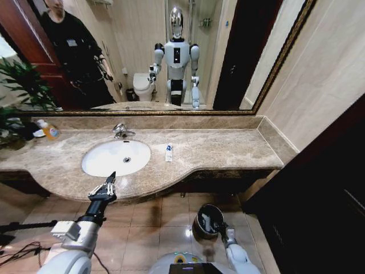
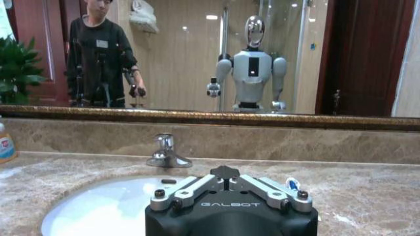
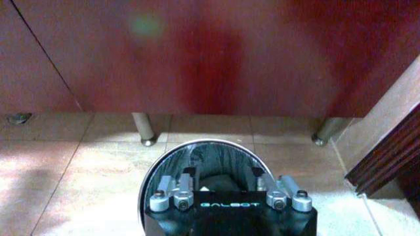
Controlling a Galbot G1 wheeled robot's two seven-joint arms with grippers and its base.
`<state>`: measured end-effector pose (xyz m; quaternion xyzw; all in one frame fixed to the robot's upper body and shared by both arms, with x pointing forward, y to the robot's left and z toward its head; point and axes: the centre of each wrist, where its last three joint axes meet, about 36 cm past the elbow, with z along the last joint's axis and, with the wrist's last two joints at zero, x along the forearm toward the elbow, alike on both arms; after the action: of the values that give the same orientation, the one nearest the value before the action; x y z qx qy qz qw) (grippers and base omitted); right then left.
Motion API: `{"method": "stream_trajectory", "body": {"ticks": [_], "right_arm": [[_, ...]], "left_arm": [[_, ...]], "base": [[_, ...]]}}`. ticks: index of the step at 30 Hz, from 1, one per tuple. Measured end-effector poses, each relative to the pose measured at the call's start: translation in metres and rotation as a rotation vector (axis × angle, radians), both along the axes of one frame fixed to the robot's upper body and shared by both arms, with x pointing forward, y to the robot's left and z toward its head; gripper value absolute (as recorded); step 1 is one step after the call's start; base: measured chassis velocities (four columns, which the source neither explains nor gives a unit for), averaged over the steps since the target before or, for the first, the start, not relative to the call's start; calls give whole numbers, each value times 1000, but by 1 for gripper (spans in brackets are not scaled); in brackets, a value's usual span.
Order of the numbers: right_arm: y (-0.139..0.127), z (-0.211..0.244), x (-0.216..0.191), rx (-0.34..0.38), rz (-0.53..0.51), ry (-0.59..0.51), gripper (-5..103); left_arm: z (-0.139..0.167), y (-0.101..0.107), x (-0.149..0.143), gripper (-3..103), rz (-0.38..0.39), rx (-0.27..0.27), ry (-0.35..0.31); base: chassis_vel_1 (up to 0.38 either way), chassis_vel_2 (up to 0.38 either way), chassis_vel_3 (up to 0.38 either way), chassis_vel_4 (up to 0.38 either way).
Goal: Pick up the trash from the sink and place it in the trash bin.
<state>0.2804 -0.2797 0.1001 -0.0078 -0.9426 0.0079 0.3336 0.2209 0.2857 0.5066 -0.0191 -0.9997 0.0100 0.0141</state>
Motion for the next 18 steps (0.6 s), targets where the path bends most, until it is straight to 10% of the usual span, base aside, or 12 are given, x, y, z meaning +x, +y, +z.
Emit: {"method": "stream_trajectory", "body": {"ticks": [9, 18], "right_arm": [[2, 4, -4, 3, 1, -9, 88], [2, 8, -7, 5, -1, -17, 100]], "left_arm": [[0, 0, 0, 0, 0, 0, 0], [0, 0, 0, 0, 0, 0, 0]], "base": [[0, 0, 0, 0], [0, 0, 0, 0]]}}
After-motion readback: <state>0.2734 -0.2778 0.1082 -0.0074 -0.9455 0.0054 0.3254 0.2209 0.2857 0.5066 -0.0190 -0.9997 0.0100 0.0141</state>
